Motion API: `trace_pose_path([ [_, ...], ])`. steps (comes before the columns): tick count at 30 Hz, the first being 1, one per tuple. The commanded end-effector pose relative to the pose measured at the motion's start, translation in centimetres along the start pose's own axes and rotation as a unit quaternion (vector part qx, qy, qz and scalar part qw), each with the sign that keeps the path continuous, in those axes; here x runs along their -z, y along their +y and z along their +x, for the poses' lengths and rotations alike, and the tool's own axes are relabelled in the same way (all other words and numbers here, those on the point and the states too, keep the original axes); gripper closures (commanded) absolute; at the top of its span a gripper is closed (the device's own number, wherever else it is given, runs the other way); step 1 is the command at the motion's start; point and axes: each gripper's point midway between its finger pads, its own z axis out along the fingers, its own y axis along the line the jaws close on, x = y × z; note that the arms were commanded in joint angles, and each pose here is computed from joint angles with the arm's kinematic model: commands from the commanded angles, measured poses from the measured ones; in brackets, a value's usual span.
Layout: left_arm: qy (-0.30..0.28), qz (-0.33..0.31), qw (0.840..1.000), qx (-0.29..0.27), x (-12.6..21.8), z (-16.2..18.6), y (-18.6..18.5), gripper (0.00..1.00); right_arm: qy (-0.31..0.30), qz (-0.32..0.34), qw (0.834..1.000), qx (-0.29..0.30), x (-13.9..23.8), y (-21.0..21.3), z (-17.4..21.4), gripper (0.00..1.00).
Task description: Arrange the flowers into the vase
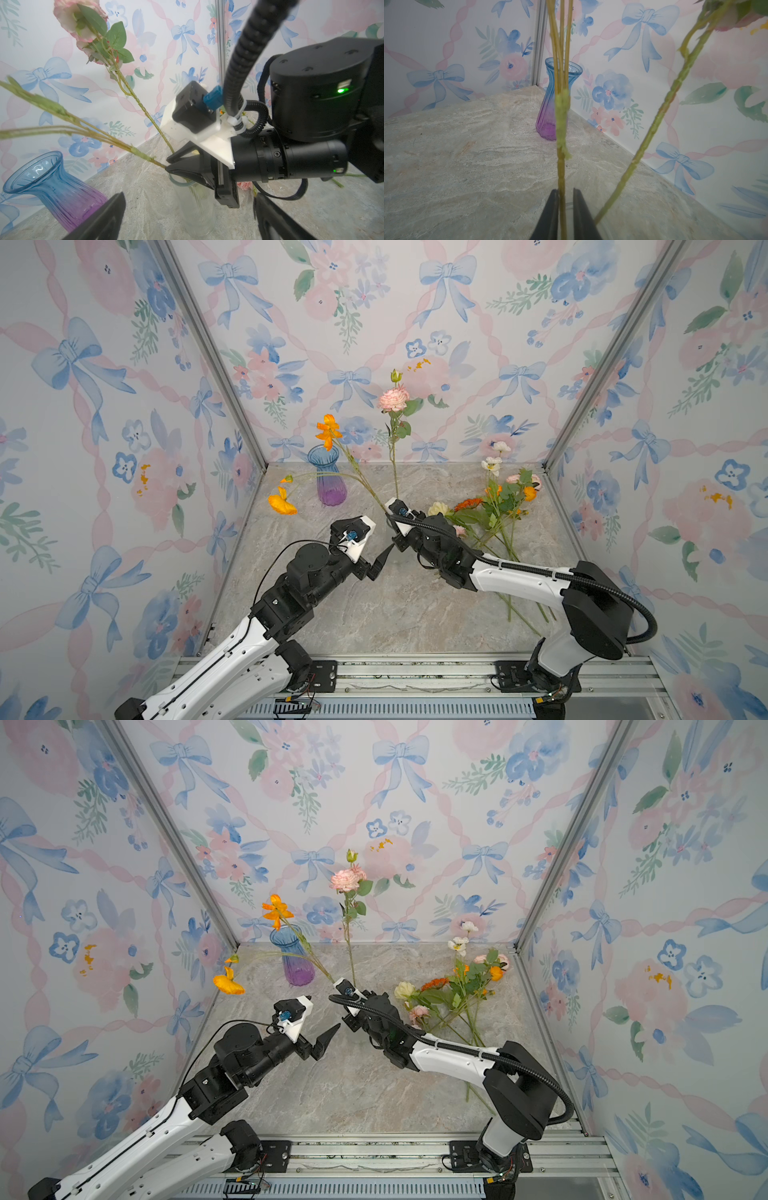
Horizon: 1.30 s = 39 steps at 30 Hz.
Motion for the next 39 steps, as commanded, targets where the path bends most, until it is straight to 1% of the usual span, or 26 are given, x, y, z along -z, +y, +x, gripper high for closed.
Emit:
trace_pose_path([
  [1,-0.004,0.004,1.000,0.011,-0.1,0.0,-0.1,0.02,-0.004,0.011,1.000,-0.008,0.2,-0.5,0.0,0.81],
  [9,-0.005,0.007,1.000,0.010,-0.1,0.0,-0.1,0.02,-0.006,0.015,1.000,-0.011,0.6,-0.8,-0.4,0.79],
  [13,-0.003,0.011,1.000,0.011,-0.2,0.1,-0.3,0.02,-0.008,0.020,1.000,-0.014,1.3,-1.2,-0.6,0.73],
  [18,-0.003,0.022,1.000,0.011,-0.3,0.2,-0.7,0.02,-0.016,0.036,0.999,-0.027,2.7,-2.1,-1.0,0.55],
  [20,-0.003,0.044,0.999,0.009,-0.4,0.2,-1.4,0.02,-0.019,0.044,0.998,-0.041,3.5,-2.9,-1.3,0.43],
  [22,-0.005,0.072,0.997,0.008,-0.5,0.1,-2.4,0.02,-0.018,0.053,0.997,-0.056,4.3,-3.9,-1.6,0.36],
  [25,-0.008,0.109,0.994,0.005,-0.5,0.1,-3.7,0.02,0.001,0.072,0.993,-0.090,5.8,-6.0,-1.4,0.27],
  [27,-0.010,0.133,0.991,0.003,-0.5,0.0,-4.5,0.02,0.031,0.092,0.987,-0.131,7.0,-8.0,-0.3,0.25],
  [30,-0.006,0.160,0.987,0.000,-0.7,0.2,-5.4,0.02,0.067,0.140,0.965,-0.210,9.7,-11.7,2.5,0.23],
  [31,-0.002,0.168,0.986,-0.003,-1.0,0.4,-5.7,0.02,0.081,0.162,0.955,-0.237,10.9,-13.0,3.9,0.22],
  [33,0.005,0.186,0.983,-0.006,-1.6,0.5,-6.3,0.03,0.118,0.215,0.921,-0.302,13.5,-15.9,7.2,0.22],
  [35,0.010,0.211,0.977,-0.005,-2.5,0.1,-7.2,0.04,0.163,0.270,0.881,-0.354,16.7,-18.4,10.8,0.24],
  [38,0.016,0.232,0.972,-0.005,-4.2,-1.0,-8.4,0.04,0.213,0.313,0.837,-0.395,20.4,-20.5,14.7,0.28],
  [39,0.016,0.234,0.972,-0.009,-4.8,-1.5,-8.6,0.04,0.226,0.317,0.828,-0.403,21.1,-20.8,15.5,0.28],
])
